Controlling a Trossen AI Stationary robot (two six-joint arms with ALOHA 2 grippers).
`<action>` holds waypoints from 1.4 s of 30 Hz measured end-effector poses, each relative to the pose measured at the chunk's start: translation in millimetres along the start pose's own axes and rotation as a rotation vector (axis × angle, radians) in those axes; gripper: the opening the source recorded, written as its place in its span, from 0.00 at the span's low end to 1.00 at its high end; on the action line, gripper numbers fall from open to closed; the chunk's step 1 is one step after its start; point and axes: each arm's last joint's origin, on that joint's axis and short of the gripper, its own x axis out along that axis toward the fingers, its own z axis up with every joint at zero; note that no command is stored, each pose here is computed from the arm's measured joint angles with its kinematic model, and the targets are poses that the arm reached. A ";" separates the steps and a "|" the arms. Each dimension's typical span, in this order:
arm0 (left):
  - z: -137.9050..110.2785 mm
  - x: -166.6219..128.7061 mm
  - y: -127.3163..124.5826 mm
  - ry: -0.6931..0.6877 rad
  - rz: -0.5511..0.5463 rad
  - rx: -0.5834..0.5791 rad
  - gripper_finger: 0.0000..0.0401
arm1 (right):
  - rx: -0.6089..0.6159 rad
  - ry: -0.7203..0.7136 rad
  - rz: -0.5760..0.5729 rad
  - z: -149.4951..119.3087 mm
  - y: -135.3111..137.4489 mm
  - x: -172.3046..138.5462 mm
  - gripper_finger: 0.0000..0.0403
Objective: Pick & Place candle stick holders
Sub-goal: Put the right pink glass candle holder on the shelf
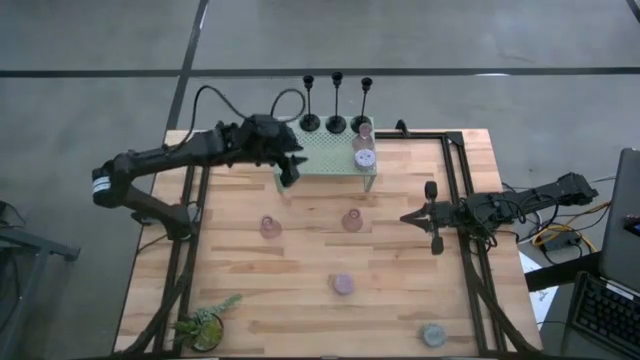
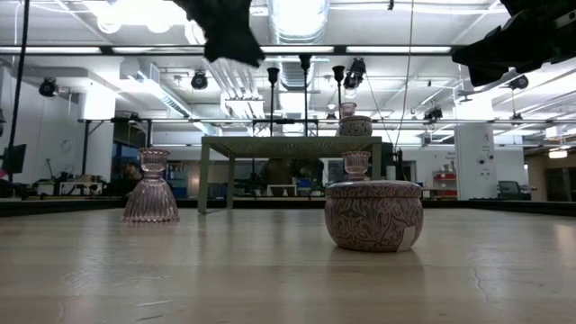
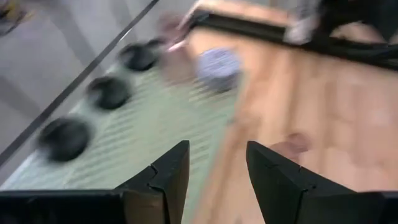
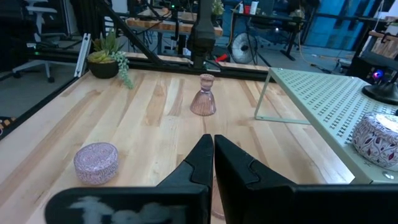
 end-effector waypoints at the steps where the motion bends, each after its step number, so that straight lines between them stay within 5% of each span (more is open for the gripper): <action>1: 1.8 0.0 -10.0 -0.025 -0.031 0.020 0.41 | 0.000 0.000 0.000 0.0 0.0 0.0 0.02; 6: 1.9 13.1 -64.6 -0.123 -0.182 0.154 0.41 | 0.000 0.000 0.000 0.0 0.0 0.0 0.02; 11: -1.9 38.8 -94.9 -0.170 -0.216 0.198 0.41 | 0.000 0.000 0.000 0.0 0.0 0.0 0.02; 27: -39.0 137.4 -117.7 -0.017 -0.196 0.310 0.41 | 0.000 0.000 -0.001 0.0 -0.1 0.0 0.02; 42: -60.0 173.3 -123.3 0.089 -0.193 0.336 0.41 | 0.000 0.001 0.000 -0.1 0.0 0.0 0.02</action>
